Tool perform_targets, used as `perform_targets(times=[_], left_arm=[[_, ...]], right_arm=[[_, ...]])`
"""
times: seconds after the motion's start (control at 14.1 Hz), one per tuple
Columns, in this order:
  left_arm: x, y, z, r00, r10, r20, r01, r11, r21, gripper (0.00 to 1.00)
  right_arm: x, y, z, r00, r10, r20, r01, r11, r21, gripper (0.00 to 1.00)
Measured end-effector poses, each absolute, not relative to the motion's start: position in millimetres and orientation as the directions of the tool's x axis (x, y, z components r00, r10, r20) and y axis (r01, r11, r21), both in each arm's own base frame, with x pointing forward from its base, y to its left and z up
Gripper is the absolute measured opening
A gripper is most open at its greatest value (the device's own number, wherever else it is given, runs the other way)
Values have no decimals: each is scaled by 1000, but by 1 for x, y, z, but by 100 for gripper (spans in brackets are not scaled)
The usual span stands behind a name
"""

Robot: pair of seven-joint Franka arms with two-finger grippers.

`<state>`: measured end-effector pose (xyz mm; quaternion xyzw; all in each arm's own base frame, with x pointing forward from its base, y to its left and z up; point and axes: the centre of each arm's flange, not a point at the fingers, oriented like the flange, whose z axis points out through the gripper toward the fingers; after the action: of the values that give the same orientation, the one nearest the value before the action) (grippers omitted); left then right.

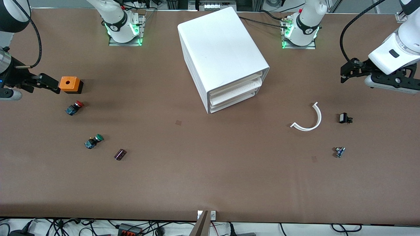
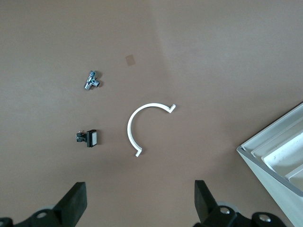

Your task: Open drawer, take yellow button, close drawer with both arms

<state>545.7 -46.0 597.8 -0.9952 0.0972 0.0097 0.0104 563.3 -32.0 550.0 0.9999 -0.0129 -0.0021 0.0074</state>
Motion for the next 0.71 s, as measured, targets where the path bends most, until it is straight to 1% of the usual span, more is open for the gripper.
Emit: perform_targets(times=[0.71], left_arm=[[546,-46,598,981,-193,-21,-193,-981,-19,100]], right_arm=[[564,-28,550,1000,-19,-2,-19,-1000,15,100]])
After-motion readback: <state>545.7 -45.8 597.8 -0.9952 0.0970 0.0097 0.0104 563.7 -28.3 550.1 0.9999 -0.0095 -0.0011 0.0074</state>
